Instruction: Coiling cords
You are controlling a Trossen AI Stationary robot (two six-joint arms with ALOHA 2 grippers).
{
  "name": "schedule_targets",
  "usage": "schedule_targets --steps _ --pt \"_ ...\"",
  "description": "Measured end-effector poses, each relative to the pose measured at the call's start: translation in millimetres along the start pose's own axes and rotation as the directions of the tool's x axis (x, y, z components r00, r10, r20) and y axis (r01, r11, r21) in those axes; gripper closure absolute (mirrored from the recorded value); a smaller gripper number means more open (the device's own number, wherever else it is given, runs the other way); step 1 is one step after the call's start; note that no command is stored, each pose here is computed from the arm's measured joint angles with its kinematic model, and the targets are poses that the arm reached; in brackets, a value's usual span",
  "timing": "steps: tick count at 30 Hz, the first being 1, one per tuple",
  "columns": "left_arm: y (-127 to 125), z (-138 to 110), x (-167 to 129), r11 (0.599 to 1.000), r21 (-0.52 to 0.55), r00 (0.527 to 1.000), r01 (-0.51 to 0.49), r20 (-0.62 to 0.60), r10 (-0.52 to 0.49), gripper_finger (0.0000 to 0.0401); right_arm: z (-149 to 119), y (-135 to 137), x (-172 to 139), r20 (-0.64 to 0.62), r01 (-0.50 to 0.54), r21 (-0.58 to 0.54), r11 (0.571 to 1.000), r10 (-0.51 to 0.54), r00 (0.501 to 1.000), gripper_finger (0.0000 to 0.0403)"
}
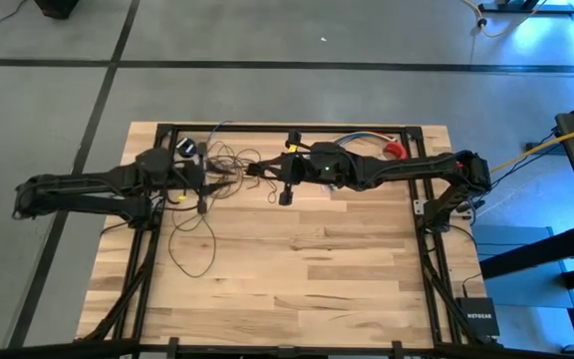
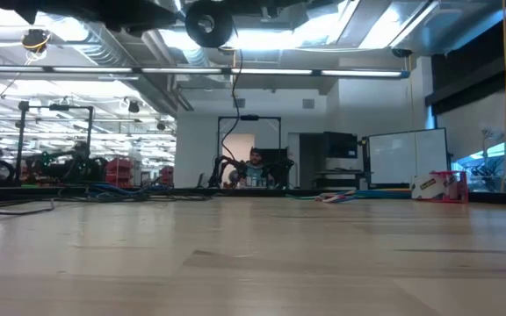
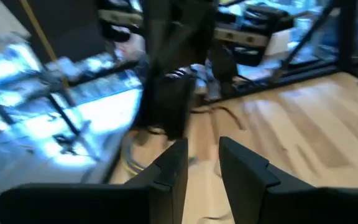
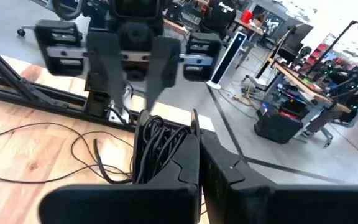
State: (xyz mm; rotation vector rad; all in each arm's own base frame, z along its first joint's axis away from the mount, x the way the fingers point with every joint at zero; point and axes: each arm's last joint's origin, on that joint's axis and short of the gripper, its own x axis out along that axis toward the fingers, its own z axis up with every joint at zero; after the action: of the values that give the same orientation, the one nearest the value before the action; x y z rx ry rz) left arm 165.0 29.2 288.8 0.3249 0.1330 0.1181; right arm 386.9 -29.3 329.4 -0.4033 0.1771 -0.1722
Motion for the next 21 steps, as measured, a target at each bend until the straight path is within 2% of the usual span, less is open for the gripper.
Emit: schedule_targets --steps 5,21 --pt "-5.7 -0.6 0.6 0.999 -0.009 0.999 0.049 -0.008 -0.049 0.0317 -0.2 -0.1 0.0 -0.002 0.0 0.0 1.0 0.0 1.0 0.0397" --pt "-4.4 0.2 9.2 1.0 0.014 1.0 0.004 0.003 -0.004 0.0317 4.1 0.6 0.0 0.065 -0.059 0.012 0.998 0.058 0.996 0.0397"
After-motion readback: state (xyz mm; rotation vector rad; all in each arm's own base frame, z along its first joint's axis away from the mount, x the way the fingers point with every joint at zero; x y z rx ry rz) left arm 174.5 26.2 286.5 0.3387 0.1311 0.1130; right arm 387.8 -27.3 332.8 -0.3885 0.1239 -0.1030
